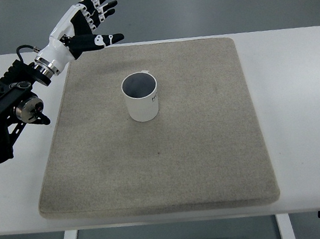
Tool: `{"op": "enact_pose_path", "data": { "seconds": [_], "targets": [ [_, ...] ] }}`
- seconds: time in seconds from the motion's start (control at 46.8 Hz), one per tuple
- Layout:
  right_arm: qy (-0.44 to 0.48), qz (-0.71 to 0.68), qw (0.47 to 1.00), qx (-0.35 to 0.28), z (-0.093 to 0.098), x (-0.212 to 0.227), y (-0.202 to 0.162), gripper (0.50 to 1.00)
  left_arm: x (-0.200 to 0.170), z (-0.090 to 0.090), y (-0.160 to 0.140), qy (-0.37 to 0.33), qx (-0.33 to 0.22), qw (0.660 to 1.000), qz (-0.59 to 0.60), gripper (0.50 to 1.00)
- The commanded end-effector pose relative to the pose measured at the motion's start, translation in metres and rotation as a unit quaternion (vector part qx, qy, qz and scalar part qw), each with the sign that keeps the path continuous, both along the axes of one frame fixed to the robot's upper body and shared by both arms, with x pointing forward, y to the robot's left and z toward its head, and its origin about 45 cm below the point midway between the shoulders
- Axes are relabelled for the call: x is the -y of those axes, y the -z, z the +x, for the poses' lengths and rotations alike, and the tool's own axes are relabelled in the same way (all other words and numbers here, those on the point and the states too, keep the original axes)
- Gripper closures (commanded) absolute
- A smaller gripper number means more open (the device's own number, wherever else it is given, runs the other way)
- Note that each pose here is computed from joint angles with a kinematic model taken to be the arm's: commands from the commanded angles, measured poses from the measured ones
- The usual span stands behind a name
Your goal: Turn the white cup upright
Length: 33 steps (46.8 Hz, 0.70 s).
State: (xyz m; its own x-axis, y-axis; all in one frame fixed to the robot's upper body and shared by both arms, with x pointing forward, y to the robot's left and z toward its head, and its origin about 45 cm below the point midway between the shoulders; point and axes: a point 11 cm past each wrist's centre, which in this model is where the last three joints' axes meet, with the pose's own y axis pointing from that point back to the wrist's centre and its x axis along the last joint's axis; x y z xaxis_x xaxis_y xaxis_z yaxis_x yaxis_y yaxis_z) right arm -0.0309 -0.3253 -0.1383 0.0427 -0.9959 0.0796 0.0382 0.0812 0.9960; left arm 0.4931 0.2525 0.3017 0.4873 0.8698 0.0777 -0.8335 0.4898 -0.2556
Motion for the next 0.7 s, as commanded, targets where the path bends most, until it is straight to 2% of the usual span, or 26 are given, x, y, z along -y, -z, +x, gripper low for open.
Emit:
{"op": "enact_pose_path", "data": {
  "seconds": [0.0,0.128,0.32,0.683],
  "targets": [
    [0.000,0.000,1.000,0.000,0.000,0.000,0.000,0.548,-0.007,0.006,-0.012,-0.018,0.001,0.999,-0.039,0.506],
    [0.000,0.000,1.000,0.000,0.000,0.000,0.000,0.548,-0.024,0.012,-0.031,-0.043,-0.006,0.986,-0.164,0.504],
    [0.000,0.000,1.000,0.000,0.000,0.000,0.000,0.548,-0.047,0.014,-0.032,-0.063,-0.018,0.961,-0.269,0.504],
    [0.002,0.001,1.000,0.000,-0.001,-0.001,0.000,0.548,-0.079,0.018,0.020,-0.116,-0.164,0.943,-0.265,0.504]
  ]
}}
